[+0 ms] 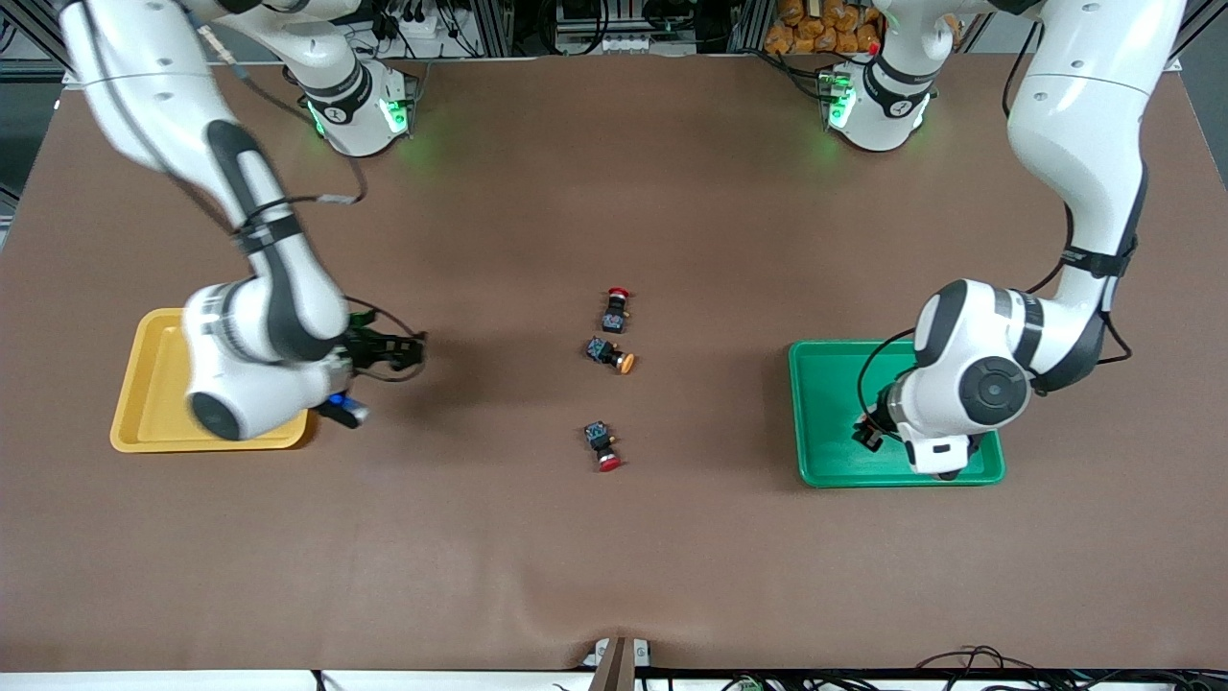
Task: Place green and yellow buttons in trays
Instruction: 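Place the green button in the green tray while the right gripper withdraws, then grasp another yellow button with the right gripper while the left gripper retracts, then carry the yellow button to the yellow tray with the right gripper, then release the yellow button in the yellow tray and lift the right gripper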
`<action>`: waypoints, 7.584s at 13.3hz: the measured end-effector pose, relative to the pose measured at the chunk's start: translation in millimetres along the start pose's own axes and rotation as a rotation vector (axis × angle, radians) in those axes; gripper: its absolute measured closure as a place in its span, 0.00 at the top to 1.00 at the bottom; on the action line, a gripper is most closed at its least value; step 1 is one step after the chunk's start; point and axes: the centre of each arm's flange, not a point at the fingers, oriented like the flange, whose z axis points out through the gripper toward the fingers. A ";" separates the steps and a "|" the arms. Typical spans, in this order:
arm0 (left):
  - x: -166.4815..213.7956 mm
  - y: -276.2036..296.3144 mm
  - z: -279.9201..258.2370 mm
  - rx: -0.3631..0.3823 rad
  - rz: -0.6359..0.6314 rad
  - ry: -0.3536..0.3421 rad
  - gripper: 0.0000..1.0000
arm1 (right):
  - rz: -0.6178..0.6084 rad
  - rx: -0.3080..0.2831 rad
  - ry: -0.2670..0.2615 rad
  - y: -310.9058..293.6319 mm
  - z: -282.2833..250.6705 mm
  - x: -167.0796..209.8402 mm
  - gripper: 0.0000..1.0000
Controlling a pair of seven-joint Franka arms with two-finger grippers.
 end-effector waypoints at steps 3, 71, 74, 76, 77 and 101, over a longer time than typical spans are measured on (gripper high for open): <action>10.6 -4.2 -9.0 -0.014 0.031 0.006 0.99 | 0.257 0.041 0.092 -60.0 21.7 -40.9 1.00; -41.9 -182.8 -356.1 -0.087 0.701 0.136 1.00 | -0.675 -0.075 0.317 193.1 -98.0 146.3 0.50; -41.9 -182.9 -356.1 -0.087 0.701 0.135 1.00 | -0.844 -0.104 0.351 190.2 -73.1 170.0 0.50; -41.9 -182.9 -356.0 -0.087 0.701 0.135 1.00 | -0.875 -0.110 0.348 191.3 -56.8 180.2 0.50; -41.9 -182.9 -356.0 -0.087 0.701 0.135 1.00 | -0.879 -0.111 0.347 192.3 -50.6 183.2 0.50; -41.7 -183.0 -355.9 -0.086 0.701 0.135 1.00 | -0.910 0.028 0.551 135.4 -286.2 -14.2 1.00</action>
